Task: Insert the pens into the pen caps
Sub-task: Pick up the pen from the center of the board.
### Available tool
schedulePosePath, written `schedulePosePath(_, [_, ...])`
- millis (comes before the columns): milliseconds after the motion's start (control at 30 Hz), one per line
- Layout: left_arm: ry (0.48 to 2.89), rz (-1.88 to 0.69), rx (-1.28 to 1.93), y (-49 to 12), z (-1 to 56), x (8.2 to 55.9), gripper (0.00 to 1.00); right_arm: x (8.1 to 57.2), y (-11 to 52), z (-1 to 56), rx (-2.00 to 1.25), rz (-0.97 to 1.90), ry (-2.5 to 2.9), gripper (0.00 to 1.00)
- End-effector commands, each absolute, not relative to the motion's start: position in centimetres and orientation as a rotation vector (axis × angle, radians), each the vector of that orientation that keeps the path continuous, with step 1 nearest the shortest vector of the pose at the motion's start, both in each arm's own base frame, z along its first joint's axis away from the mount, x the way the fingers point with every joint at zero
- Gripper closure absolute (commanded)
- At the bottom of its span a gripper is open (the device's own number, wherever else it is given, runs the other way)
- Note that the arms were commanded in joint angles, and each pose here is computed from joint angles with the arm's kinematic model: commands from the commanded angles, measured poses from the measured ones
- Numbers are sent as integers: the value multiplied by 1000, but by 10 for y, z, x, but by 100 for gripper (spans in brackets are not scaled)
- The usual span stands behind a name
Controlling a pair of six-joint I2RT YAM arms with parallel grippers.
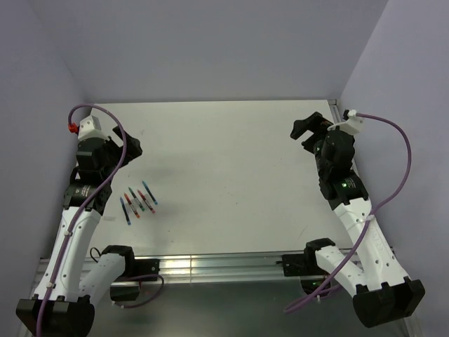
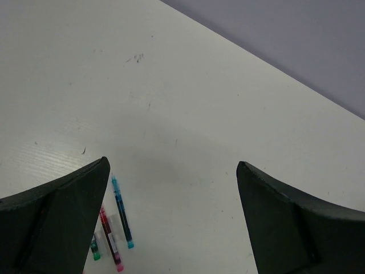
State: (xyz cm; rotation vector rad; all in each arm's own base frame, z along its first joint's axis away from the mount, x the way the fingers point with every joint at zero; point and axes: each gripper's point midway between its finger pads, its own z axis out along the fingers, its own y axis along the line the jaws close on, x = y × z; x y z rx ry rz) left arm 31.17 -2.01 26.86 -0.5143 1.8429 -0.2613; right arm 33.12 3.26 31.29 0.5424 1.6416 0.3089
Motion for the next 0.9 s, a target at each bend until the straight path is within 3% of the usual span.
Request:
schedulePosePath(0, [1834, -248, -531, -17, 272, 311, 1, 329, 31, 326, 519, 315, 1596, 0])
schedulePosePath(433, [1848, -196, -598, -7, 256, 310, 1, 337, 45, 310, 466, 336, 1705, 2])
schedulePosePath(733, [2004, -187, -749, -10, 202, 310, 9, 344, 59, 279, 414, 367, 1798, 10])
schedulePosePath(867, [2060, -179, -820, -12, 172, 319, 17, 352, 64, 263, 407, 371, 1850, 14])
